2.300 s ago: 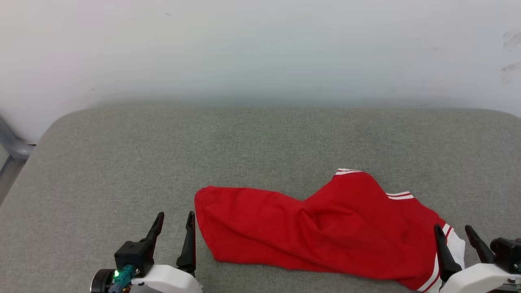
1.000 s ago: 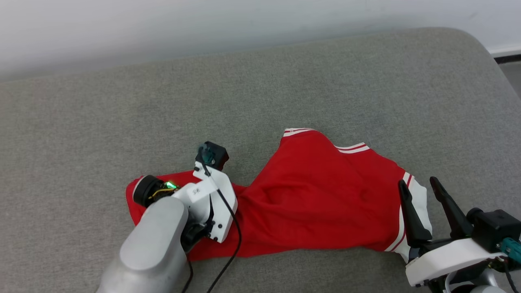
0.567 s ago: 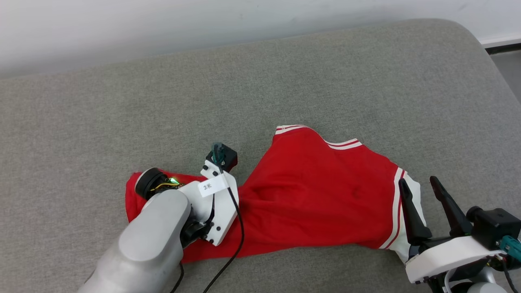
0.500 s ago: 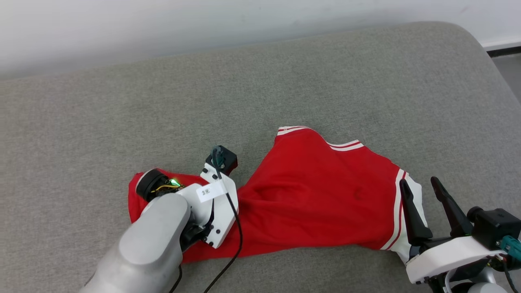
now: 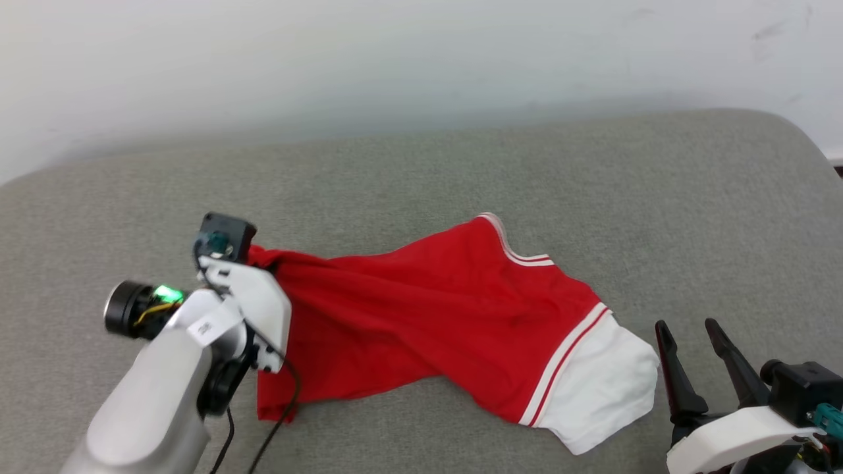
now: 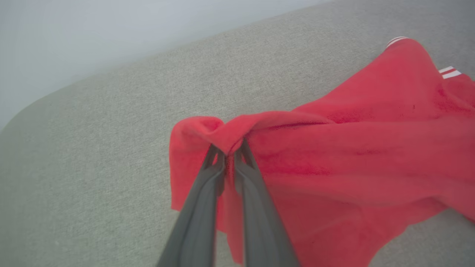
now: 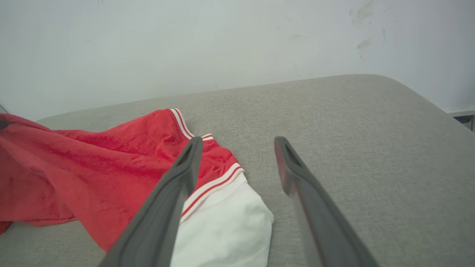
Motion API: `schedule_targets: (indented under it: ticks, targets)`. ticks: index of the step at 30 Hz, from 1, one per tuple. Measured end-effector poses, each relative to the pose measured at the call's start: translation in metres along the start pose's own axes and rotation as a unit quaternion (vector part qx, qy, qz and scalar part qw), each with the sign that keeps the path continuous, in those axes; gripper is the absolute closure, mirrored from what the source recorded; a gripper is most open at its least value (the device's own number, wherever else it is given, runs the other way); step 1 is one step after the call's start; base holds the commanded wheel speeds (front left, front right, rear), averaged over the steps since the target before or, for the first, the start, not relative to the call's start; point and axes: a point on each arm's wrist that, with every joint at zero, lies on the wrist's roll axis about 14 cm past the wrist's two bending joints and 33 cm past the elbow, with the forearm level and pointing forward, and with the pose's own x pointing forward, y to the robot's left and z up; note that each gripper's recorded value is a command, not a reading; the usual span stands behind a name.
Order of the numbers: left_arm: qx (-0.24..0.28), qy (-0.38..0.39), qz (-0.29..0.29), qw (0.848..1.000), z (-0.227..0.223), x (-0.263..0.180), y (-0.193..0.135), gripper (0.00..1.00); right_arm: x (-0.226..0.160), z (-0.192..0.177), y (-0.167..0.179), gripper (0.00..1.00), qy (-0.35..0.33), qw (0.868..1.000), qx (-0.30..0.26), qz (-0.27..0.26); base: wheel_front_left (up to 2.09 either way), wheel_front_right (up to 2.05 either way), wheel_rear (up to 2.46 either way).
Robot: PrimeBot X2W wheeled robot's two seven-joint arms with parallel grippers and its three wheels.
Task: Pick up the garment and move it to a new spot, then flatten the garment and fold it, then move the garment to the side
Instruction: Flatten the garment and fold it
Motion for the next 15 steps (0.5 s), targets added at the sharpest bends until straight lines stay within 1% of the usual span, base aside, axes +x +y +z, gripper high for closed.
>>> schedule_targets:
  ticks: [4,6,8,11,15]
  targets:
    - [-0.042,-0.019,0.042,0.998,-0.014,-0.035,0.018,1.00,-0.002,0.002,0.008,0.00,0.000,1.000,0.000,0.014,0.00,0.00,0.00]
    - [-0.068,-0.011,0.064,0.996,-0.033,-0.054,0.027,1.00,-0.002,0.003,0.013,0.00,0.000,1.000,-0.002,0.021,0.00,0.00,0.00]
    - [-0.097,0.013,0.081,0.992,-0.061,-0.072,0.028,1.00,-0.002,0.005,0.017,0.00,-0.002,1.000,-0.003,0.028,0.00,0.00,0.00]
    - [-0.137,0.052,0.090,0.985,-0.102,-0.096,0.017,1.00,-0.003,0.006,0.022,0.00,0.000,0.999,-0.004,0.035,0.00,0.00,0.00]
    - [-0.198,0.115,0.072,0.971,-0.153,-0.119,-0.018,1.00,-0.004,0.006,0.028,0.00,0.001,0.999,-0.006,0.045,0.00,0.00,0.00]
